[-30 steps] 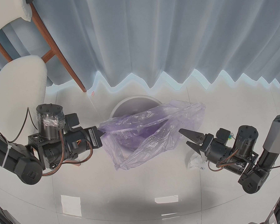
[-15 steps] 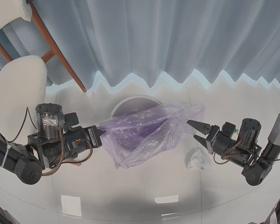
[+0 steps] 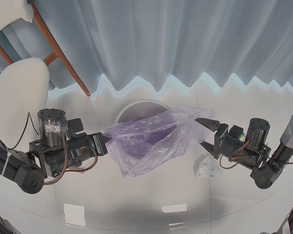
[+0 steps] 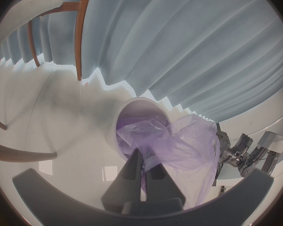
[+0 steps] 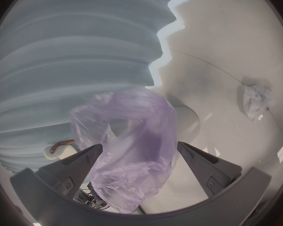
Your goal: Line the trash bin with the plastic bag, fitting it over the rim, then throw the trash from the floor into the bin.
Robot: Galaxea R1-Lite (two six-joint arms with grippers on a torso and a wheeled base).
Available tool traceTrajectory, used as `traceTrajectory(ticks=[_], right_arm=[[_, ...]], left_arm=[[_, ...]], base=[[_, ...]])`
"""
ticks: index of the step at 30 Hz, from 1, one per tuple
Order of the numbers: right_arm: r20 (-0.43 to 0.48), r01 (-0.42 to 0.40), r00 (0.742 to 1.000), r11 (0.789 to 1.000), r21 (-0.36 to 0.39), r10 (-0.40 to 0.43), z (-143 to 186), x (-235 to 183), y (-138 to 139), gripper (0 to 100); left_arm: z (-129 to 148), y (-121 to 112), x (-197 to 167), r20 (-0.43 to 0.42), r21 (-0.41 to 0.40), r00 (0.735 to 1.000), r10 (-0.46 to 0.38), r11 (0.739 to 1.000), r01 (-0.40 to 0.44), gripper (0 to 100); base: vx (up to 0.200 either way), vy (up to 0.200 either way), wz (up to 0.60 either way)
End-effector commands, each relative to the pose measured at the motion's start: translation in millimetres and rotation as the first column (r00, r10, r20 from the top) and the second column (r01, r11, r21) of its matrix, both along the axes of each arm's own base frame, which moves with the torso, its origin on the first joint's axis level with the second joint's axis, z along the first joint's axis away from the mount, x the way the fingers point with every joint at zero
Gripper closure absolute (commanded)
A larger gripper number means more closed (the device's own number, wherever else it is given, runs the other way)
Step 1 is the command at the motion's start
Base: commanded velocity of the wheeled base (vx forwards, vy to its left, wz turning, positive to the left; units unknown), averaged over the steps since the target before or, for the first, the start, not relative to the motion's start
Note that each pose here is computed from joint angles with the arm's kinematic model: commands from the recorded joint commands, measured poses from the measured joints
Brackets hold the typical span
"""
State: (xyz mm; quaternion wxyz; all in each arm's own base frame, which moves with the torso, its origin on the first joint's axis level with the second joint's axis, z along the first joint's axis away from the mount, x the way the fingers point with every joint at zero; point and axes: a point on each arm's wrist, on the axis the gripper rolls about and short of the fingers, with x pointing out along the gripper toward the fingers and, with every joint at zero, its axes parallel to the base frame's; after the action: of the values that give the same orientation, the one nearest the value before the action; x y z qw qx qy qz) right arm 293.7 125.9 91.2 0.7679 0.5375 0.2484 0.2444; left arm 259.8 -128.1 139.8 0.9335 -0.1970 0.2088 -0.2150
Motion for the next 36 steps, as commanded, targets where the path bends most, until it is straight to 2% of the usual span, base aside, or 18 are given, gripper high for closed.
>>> traceTrajectory(ticks=[1,7,8,15,18,21,23,24,28,31,36], right_arm=[[-0.034,-0.024,0.999,1.0,0.008,0.025,-2.6,-1.1,7.9,0],[-0.046,-0.049,0.998,0.999,0.004,0.049,-6.7,-5.4,15.1,0],[-0.047,-0.05,0.998,0.999,0.005,0.05,-6.7,-5.6,15.5,100],[-0.049,-0.059,0.997,0.998,-0.006,0.059,-9.4,-7.4,18.4,100],[-0.024,-0.073,0.997,0.996,-0.047,0.072,-12.7,-11.0,21.4,100],[0.073,-0.101,0.99,0.969,-0.227,0.12,-29.5,-22.9,16.5,100],[0.115,-0.119,0.981,0.951,-0.285,0.157,-39.4,-28.8,19.3,100],[0.139,-0.13,0.975,0.949,-0.287,0.176,-46.5,-31.7,24.0,100],[0.127,-0.152,0.972,0.943,-0.295,0.196,-50.0,-35.2,28.9,100],[0.125,-0.155,0.972,0.944,-0.293,0.198,-50.1,-35.8,29.2,100],[0.125,-0.151,0.973,0.945,-0.289,0.194,-49.7,-34.9,29.1,100]], left_arm=[[-1.3,0.1,-0.4,0.003,0.014,1.0,-0.005,1.0,0.005,100],[-0.6,0.7,0.5,0.007,0.016,1.0,-0.001,1.0,0.001,100],[-0.6,0.7,0.5,0.007,0.016,1.0,-0.001,1.0,0.001,100],[-1.3,0.2,0.3,0.006,0.017,1.0,-0.005,1.0,0.005,100],[-1.5,0.9,0.9,0.006,0.017,1.0,-0.003,1.0,0.003,100],[-6.0,2.1,-3.1,-0.011,0.024,1.0,-0.014,1.0,0.014,100],[-9.0,5.0,-8.9,-0.013,0.022,1.0,-0.028,0.999,0.028,100],[-8.1,7.9,-14.0,0.006,0.019,0.999,-0.049,0.999,0.049,100],[-15.3,13.5,-27.0,0.012,0.061,0.992,-0.123,0.991,0.122,100],[-17.3,14.1,-28.5,0.018,0.09,0.99,-0.137,0.987,0.135,100],[-16.9,12.4,-26.7,0.022,0.091,0.99,-0.136,0.987,0.134,100]], base=[[0.0,0.0,0.0],[0.0,0.0,0.0],[0.0,0.0,0.0],[0.0,0.0,0.0],[0.0,0.0,0.0],[0.0,0.0,0.0],[0.0,0.0,0.0],[0.0,0.0,0.0],[0.05,0.0,0.0],[0.2,0.0,0.0],[0.2,0.0,0.0]])
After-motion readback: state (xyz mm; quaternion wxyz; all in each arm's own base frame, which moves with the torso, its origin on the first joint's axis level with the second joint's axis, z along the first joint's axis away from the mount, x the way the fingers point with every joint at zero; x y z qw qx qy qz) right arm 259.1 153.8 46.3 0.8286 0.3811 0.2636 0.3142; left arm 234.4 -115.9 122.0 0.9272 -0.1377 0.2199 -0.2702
